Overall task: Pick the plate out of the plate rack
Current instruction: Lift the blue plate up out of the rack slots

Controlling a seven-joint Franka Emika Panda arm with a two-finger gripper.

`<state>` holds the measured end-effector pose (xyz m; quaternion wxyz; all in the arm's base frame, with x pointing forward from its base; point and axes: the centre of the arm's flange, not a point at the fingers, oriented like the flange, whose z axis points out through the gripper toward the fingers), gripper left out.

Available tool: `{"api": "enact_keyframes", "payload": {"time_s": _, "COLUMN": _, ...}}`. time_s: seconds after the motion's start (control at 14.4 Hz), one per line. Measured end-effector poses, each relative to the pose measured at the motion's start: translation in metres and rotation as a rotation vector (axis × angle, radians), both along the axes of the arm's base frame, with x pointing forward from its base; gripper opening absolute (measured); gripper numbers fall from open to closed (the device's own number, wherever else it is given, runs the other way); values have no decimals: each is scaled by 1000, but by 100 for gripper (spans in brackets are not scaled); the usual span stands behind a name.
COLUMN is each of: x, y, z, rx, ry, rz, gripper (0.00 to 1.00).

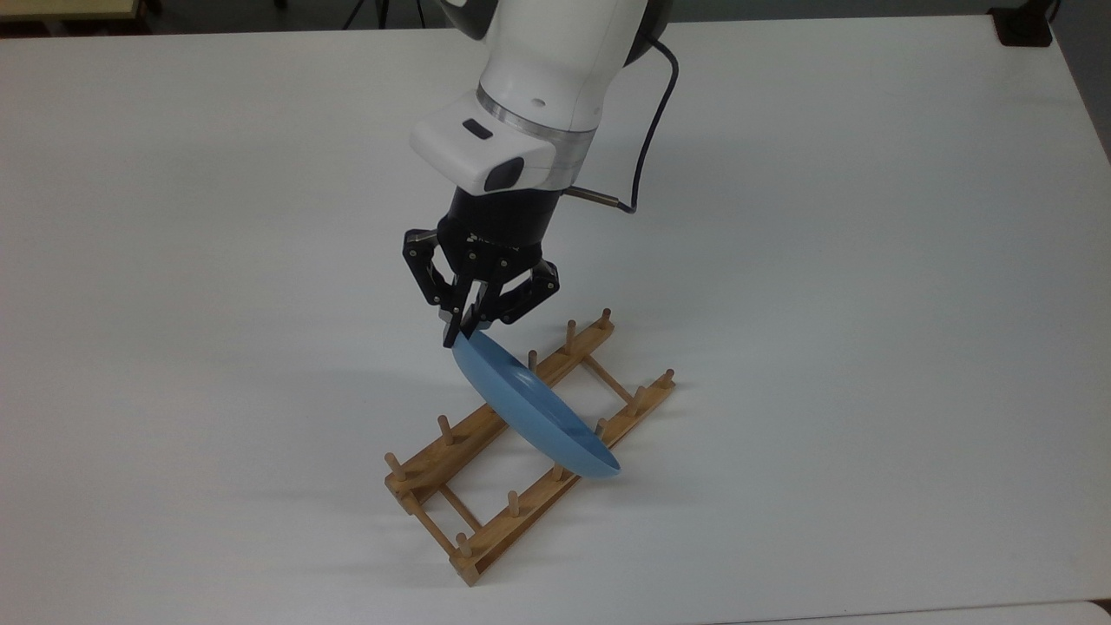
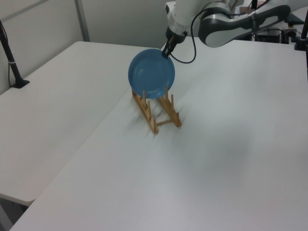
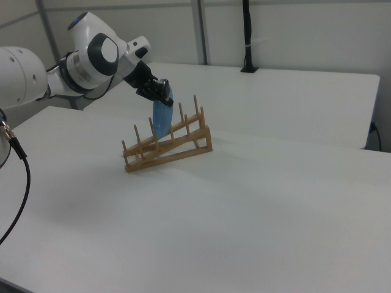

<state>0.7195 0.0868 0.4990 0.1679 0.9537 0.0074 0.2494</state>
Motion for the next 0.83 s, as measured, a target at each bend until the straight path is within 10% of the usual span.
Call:
{"api": "enact_keyframes", "payload": {"time_s": 0.49, "x": -17, "y": -16, "z": 78, "rx": 11, "ry": -109, "rz": -23, "gripper": 7}}
{"api": "enact_keyframes", "payload": {"time_s": 0.83, "x": -32, "y": -28, "z": 84, "rx": 68, "ry": 21, "rz": -52, "gripper": 7}}
